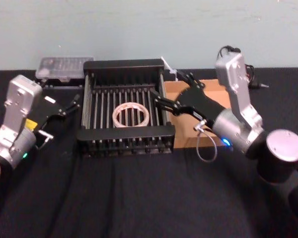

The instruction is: Pick up the white tape and place it into the black box , Pick up the silver tape and place it into the brown box.

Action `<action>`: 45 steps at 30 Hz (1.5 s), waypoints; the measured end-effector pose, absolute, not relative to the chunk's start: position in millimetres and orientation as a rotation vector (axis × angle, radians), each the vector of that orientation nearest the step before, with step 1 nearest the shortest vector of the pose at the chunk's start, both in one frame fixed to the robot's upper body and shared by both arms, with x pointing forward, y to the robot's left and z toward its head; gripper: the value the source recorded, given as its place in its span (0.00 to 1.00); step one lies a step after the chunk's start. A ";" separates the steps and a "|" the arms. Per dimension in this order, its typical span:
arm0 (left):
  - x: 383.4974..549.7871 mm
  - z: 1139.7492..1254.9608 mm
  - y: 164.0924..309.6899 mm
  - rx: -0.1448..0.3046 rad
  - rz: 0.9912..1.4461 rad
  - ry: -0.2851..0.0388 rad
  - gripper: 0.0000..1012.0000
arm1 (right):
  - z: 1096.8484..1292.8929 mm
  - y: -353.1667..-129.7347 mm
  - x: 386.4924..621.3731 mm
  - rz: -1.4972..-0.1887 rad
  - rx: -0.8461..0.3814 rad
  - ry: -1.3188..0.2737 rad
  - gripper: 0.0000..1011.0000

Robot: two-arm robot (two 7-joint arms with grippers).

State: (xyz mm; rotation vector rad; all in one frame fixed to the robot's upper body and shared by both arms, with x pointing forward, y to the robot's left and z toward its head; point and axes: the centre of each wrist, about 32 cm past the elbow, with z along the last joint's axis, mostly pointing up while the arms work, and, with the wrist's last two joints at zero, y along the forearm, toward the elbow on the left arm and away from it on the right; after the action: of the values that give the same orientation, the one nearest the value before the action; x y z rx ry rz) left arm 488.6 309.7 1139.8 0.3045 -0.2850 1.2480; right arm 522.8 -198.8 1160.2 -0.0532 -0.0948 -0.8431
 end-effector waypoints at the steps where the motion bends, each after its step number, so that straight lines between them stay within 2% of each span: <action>1: 488.6 1139.8 309.7 0.305 1.248 -0.285 0.99 | 1160.2 -198.8 522.8 -0.843 -0.053 -0.095 0.99; 10: 488.6 1139.8 309.7 0.304 1.248 -0.285 0.99 | 1146.3 -208.0 489.4 -0.967 -0.021 -0.078 0.99; 26: 488.6 1139.8 309.7 0.305 1.248 -0.285 0.99 | 1125.3 -214.9 454.3 -1.143 -0.042 -0.104 0.99; 34: 488.6 1139.8 309.7 0.304 1.248 -0.285 0.99 | 1119.0 -223.1 446.3 -1.190 -0.053 -0.091 0.99; 45: 488.6 1139.8 309.7 0.304 1.248 -0.285 0.99 | 1112.0 -231.1 439.7 -1.176 -0.083 -0.052 0.99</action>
State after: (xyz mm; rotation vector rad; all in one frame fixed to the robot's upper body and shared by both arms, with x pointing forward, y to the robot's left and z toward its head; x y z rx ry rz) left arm 488.6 309.7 1139.8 0.3044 -0.2851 1.2480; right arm 439.7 -231.1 1112.0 -0.0831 -0.0524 -1.1763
